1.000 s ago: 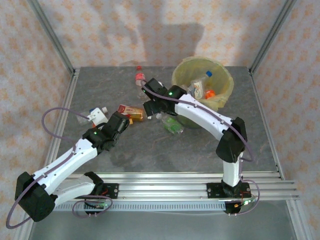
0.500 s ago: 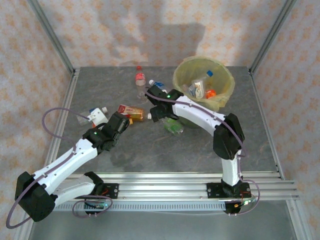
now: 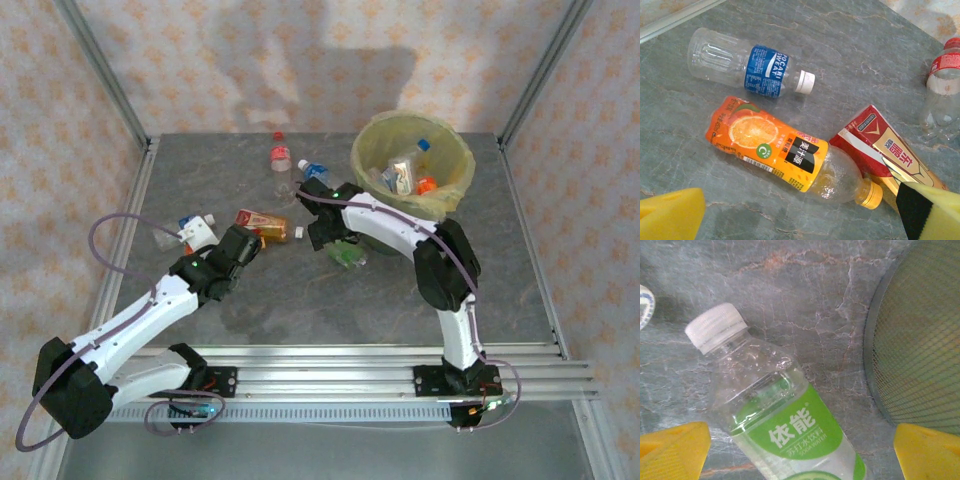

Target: Put the plastic bottles in the bin

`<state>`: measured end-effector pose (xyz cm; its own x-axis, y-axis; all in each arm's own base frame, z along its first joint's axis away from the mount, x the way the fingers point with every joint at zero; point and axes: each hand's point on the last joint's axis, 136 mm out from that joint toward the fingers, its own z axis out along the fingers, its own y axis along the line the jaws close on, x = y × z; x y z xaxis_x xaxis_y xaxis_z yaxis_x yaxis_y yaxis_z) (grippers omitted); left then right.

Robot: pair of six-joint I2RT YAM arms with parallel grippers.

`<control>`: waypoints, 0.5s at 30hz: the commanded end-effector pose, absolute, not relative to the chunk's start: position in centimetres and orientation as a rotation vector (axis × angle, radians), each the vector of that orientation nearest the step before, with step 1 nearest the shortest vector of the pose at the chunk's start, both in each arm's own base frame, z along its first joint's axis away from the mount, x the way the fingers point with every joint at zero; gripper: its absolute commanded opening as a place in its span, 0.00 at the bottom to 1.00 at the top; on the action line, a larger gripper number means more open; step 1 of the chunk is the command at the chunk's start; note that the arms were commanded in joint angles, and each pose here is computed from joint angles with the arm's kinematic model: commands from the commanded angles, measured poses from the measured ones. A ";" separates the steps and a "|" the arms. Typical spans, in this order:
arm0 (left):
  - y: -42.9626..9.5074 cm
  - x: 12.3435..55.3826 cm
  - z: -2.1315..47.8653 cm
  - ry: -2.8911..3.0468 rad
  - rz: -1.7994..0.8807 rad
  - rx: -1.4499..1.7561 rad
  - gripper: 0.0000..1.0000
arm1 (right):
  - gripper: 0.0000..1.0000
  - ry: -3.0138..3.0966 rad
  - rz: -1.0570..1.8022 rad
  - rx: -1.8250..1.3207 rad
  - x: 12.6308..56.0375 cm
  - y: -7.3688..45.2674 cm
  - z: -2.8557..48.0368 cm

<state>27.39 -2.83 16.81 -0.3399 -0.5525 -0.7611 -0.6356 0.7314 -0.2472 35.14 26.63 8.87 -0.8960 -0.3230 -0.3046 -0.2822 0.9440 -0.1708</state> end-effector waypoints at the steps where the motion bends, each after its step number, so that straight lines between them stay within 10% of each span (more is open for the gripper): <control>1: -2.0 27.2 17.3 2.005 0.166 -0.906 1.00 | 0.94 2.800 -0.196 -0.445 35.0 26.3 7.2; 15: -2.0 27.4 17.6 1.999 0.166 -0.905 1.00 | 0.87 2.921 -0.111 -0.498 33.6 27.7 3.2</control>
<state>27.41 -2.85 16.81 -0.3401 -0.5524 -0.7611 -0.6357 0.7315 -0.2468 34.01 27.91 4.25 -0.9215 -0.3368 -0.1936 -0.3202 0.9406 -0.1125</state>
